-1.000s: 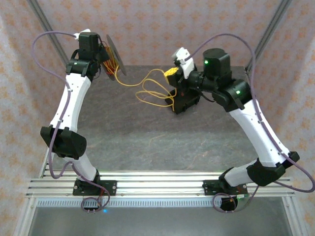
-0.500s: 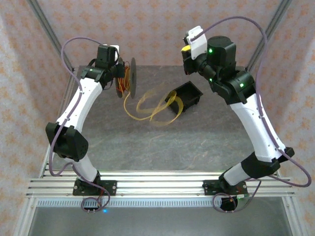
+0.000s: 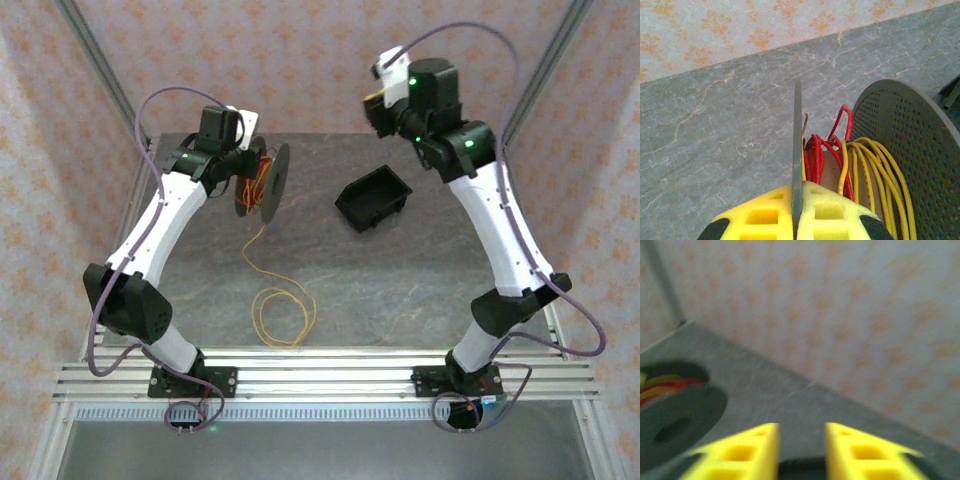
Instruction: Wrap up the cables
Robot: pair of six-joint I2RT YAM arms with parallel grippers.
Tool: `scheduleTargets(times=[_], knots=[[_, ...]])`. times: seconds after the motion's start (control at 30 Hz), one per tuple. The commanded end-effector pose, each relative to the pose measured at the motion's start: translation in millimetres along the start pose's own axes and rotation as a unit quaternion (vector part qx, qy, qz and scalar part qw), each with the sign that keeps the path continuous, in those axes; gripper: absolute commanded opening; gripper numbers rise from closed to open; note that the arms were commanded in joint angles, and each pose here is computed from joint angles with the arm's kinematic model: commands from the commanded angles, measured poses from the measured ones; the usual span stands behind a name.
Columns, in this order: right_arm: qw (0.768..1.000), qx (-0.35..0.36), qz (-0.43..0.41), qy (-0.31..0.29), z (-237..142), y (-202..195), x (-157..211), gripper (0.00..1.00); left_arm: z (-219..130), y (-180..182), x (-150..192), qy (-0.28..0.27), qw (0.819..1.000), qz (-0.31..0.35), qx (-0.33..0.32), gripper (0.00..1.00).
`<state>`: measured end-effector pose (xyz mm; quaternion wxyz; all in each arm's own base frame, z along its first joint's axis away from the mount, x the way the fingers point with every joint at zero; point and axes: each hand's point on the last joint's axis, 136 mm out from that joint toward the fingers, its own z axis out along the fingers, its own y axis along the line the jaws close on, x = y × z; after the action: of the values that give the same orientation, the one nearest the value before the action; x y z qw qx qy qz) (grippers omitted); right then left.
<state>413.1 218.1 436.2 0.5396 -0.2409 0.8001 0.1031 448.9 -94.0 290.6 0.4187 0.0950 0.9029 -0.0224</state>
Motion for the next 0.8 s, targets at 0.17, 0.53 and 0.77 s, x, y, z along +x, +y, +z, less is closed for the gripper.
scheduleTargets(times=[0.17,0.53,0.77], knots=[[0.958,-0.223,0.163,0.073,46,87,105,0.78,-95,-3,-78,-0.124,0.991,-0.037,0.03,0.0],[0.92,-0.225,0.291,0.133,83,103,171,0.99,-158,-22,-107,-0.174,0.977,-0.061,0.103,0.0],[0.846,-0.404,0.28,0.209,87,149,186,0.77,-186,-30,-123,-0.202,0.967,-0.071,0.135,0.0]])
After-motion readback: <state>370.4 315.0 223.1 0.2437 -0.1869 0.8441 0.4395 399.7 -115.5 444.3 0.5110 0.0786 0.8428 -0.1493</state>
